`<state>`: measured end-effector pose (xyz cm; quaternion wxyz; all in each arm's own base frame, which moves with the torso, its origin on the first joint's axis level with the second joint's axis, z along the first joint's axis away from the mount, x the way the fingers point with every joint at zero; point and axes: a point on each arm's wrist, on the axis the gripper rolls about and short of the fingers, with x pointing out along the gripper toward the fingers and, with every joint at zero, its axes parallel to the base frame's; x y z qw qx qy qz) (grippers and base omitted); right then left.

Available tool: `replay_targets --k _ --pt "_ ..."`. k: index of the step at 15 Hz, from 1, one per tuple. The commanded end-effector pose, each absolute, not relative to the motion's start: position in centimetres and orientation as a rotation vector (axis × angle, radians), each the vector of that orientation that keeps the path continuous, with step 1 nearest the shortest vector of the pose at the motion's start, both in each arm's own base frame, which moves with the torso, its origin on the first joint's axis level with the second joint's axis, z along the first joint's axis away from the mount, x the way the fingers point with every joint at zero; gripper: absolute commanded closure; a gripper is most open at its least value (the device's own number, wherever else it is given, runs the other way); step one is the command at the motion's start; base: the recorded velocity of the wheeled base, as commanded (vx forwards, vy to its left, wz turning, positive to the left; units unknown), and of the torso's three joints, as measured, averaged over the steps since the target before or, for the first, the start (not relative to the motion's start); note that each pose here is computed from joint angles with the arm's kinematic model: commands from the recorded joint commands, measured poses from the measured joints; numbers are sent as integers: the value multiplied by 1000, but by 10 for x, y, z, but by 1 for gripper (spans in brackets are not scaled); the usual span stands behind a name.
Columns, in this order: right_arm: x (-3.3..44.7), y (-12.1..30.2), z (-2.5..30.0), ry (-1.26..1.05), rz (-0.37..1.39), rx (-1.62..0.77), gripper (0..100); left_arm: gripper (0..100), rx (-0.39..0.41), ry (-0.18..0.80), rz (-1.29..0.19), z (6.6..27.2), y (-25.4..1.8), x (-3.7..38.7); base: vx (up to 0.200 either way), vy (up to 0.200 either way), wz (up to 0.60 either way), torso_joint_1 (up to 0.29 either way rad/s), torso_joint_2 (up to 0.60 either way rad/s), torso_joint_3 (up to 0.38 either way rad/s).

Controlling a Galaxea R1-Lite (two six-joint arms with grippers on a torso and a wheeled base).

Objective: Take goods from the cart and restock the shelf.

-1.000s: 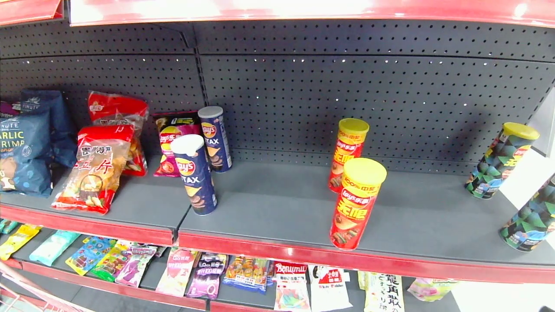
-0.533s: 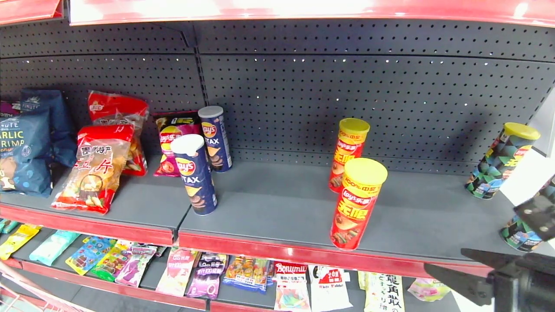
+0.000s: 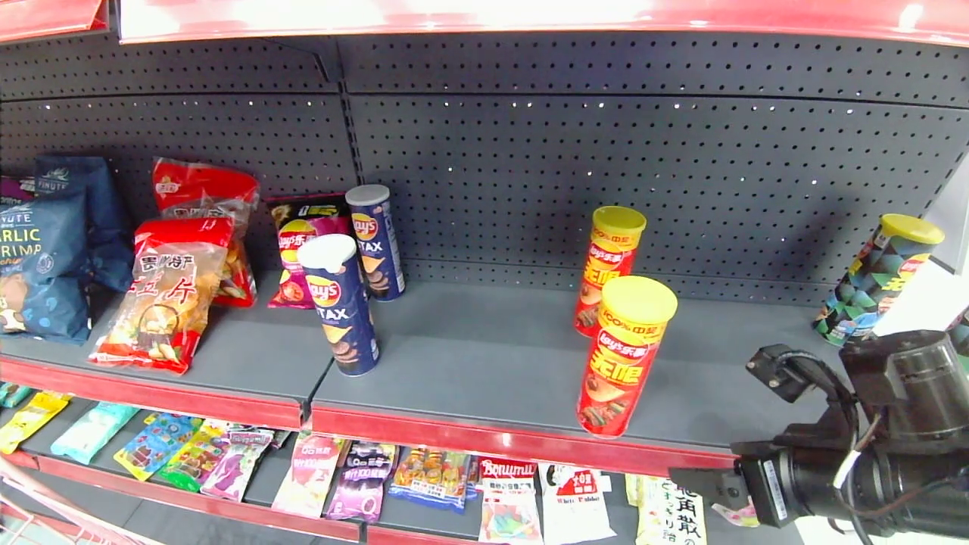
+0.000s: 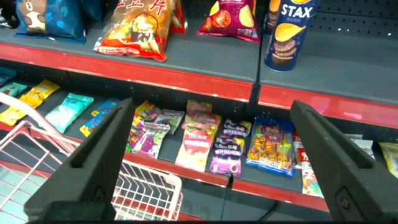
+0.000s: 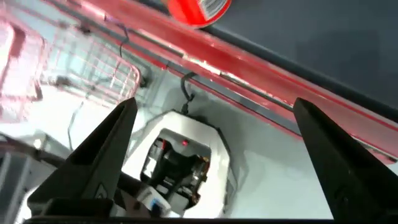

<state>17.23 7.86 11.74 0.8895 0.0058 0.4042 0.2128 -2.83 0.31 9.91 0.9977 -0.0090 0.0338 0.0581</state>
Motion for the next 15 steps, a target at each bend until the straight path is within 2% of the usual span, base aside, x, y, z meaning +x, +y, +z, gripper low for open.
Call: replay_targets --k 1,7,15 --pt "168 76 109 848 457 -21 0 0 -18 69 113 99 3 -28 0 0 0 0 0 0" --pt "155 71 97 597 556 -29 0 0 -20 74 107 98 3 -28 0 0 0 0 0 0" --pt "165 71 108 477 553 -58 0 0 -21 83 99 95 3 -27 0 0 0 0 0 0"
